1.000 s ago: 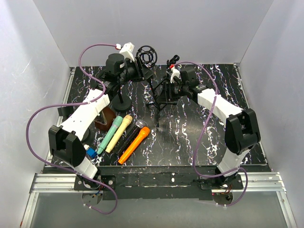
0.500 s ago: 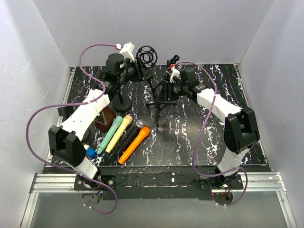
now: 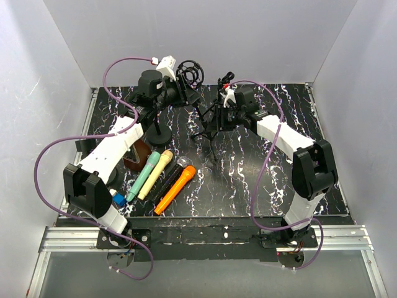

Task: Remove the microphone from the stand

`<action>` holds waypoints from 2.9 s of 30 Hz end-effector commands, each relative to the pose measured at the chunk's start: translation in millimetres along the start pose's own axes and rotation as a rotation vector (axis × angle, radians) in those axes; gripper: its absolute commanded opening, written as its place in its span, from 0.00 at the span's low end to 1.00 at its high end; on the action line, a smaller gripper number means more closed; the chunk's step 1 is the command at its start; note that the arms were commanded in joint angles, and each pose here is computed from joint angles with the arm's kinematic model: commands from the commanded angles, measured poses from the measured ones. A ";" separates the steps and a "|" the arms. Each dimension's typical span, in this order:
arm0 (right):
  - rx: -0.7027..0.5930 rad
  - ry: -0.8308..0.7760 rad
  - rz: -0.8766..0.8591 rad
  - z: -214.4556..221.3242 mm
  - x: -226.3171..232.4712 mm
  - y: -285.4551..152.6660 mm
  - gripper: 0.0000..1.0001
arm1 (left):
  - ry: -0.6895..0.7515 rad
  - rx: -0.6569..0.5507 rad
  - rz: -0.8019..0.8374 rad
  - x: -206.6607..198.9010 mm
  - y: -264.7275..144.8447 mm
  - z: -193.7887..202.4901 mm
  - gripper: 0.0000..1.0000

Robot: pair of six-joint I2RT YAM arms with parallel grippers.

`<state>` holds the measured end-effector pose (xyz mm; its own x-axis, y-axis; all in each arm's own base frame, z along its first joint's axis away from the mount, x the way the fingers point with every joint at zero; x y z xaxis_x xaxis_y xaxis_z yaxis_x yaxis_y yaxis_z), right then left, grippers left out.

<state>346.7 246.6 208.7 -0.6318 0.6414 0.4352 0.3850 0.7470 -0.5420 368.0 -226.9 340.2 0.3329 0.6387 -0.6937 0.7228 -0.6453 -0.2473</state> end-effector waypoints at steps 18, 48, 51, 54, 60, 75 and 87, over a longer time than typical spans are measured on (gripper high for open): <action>-0.110 -0.398 -0.235 -12.2 25.9 -38.7 0.67 | -0.039 0.111 -0.147 30.7 1.2 24.5 0.00; -0.045 -0.265 -0.013 8.6 -28.0 -14.3 0.55 | -0.037 0.128 -0.157 33.4 3.5 26.5 0.00; -0.077 -0.292 -0.032 -2.6 -19.2 -23.1 0.55 | -0.018 0.123 -0.117 27.1 4.1 22.3 0.00; -0.132 -0.299 -0.077 -16.9 -3.9 -36.5 0.57 | -0.005 0.116 -0.094 22.3 3.9 18.5 0.00; -0.200 -0.211 -0.146 -39.2 14.5 -44.4 0.61 | -0.004 0.118 -0.089 22.4 4.2 19.0 0.00; -0.131 -0.123 -0.105 -37.0 1.0 -9.3 0.68 | 0.004 0.122 -0.094 23.7 3.9 19.9 0.00; -0.030 -0.094 -0.042 3.1 -10.6 0.1 0.67 | 0.002 0.127 -0.096 25.4 6.4 21.0 0.00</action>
<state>357.5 246.0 211.8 -0.7248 0.5552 0.4080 0.3620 0.8107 -0.4601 366.7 -230.4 337.5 0.3572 0.6345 -0.6855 0.6872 -0.6756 -0.2672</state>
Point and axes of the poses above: each gripper's point midway between its finger pads, its own y axis out along the fingers, its own x axis along the line the jaws close on, z = x × y, the point moved 7 cm from there along -y, back along the fingers, and after that the axes turned 11 degrees about -y, right-handed, at the moved point
